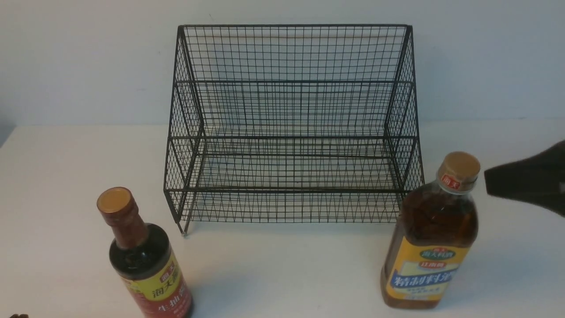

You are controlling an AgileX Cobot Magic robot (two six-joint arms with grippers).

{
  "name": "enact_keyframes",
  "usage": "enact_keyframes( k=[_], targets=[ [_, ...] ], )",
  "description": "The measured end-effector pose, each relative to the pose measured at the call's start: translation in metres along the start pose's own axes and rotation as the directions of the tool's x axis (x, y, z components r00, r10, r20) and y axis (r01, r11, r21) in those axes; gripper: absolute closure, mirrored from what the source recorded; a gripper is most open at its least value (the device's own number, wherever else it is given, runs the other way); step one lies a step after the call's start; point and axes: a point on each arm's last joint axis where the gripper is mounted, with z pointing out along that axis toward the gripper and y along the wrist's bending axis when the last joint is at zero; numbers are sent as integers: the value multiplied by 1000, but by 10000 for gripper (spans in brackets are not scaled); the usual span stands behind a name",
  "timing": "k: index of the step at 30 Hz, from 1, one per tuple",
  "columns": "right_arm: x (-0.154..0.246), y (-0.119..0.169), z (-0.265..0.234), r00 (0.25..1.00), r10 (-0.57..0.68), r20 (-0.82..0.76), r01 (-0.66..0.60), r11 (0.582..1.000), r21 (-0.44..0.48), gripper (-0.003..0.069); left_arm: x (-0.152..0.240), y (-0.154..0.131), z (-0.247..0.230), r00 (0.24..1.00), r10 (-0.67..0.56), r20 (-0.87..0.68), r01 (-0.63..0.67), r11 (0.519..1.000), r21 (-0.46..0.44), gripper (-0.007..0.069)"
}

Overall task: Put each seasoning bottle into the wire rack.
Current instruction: Use the right arm to grab the condiment bottle closest to it

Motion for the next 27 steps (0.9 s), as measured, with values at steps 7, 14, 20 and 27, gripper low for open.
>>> enact_keyframes(
  k=[7, 14, 20, 27],
  targets=[
    [-7, 2, 22, 996, -94, -2, 94, 994, -52, 81, 0, 0, 0, 1000, 0, 0, 0, 1000, 0, 630],
    [-11, 0, 56, 987, -157, -41, 156, 987, -24, 64, 0, 0, 0, 1000, 0, 0, 0, 1000, 0, 630],
    [-10, -7, 74, 984, -152, -87, 152, 988, -16, 70, 0, 0, 0, 1000, 0, 0, 0, 1000, 0, 630],
    [-5, -10, 80, 978, -148, -150, 146, 989, -20, 171, 0, 0, 0, 1000, 0, 0, 0, 1000, 0, 630]
  ],
)
